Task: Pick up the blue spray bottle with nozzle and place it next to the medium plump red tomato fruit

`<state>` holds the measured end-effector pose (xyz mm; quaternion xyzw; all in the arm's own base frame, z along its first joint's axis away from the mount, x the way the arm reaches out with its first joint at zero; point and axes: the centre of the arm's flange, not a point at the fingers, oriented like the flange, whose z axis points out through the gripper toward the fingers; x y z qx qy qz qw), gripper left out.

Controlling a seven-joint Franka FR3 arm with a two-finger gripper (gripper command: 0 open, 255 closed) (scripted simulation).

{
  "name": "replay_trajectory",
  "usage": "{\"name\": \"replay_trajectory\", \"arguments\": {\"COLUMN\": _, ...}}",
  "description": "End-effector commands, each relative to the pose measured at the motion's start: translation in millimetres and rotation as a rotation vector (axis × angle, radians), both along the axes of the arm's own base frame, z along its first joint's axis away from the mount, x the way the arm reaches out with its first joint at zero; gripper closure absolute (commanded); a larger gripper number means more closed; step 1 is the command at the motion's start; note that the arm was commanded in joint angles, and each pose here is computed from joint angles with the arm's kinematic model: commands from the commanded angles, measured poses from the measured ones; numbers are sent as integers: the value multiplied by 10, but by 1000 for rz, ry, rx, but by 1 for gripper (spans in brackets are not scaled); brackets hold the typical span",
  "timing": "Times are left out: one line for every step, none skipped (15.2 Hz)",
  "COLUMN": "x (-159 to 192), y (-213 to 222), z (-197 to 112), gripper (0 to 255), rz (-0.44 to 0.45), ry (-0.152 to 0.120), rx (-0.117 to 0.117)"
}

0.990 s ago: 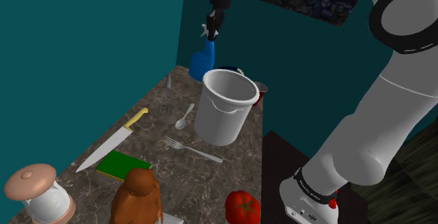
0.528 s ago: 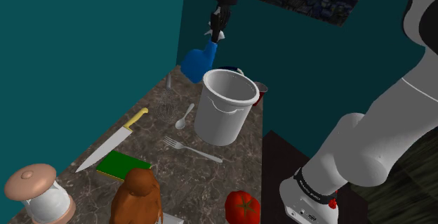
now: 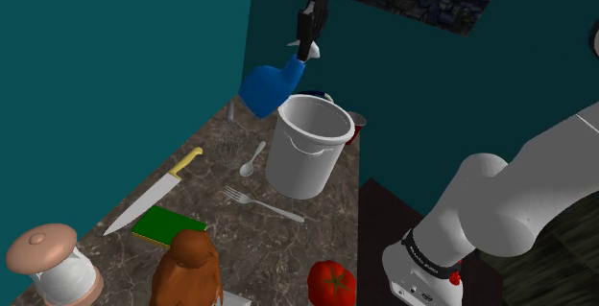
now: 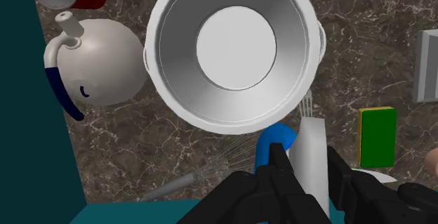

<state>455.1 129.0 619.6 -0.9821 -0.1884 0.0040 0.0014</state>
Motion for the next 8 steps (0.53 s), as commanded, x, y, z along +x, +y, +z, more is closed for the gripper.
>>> {"name": "replay_trajectory", "arguments": {"x": -211, "y": 183, "z": 71, "gripper": 255, "rz": -1, "ry": 1, "rx": -1}}
{"name": "replay_trajectory", "arguments": {"x": -308, "y": 264, "z": 109, "gripper": 255, "rz": -1, "ry": 1, "rx": -1}}
{"name": "replay_trajectory", "arguments": {"x": -404, "y": 346, "z": 148, "gripper": 255, "rz": -1, "ry": 1, "rx": -1}}
{"name": "replay_trajectory", "arguments": {"x": -501, "y": 427, "z": 186, "gripper": 255, "rz": -1, "ry": 1, "rx": -1}}
{"name": "replay_trajectory", "arguments": {"x": -597, "y": 509, "z": 225, "gripper": 255, "rz": -1, "ry": 1, "rx": -1}}
{"name": "replay_trajectory", "arguments": {"x": -693, "y": 590, "z": 263, "gripper": 255, "rz": -1, "ry": 1, "rx": -1}}
{"name": "replay_trajectory", "arguments": {"x": -790, "y": 672, "z": 302, "gripper": 255, "rz": -1, "ry": 1, "rx": -1}}
{"name": "replay_trajectory", "arguments": {"x": -886, "y": 753, "z": 340, "gripper": 255, "rz": -1, "ry": 1, "rx": -1}}
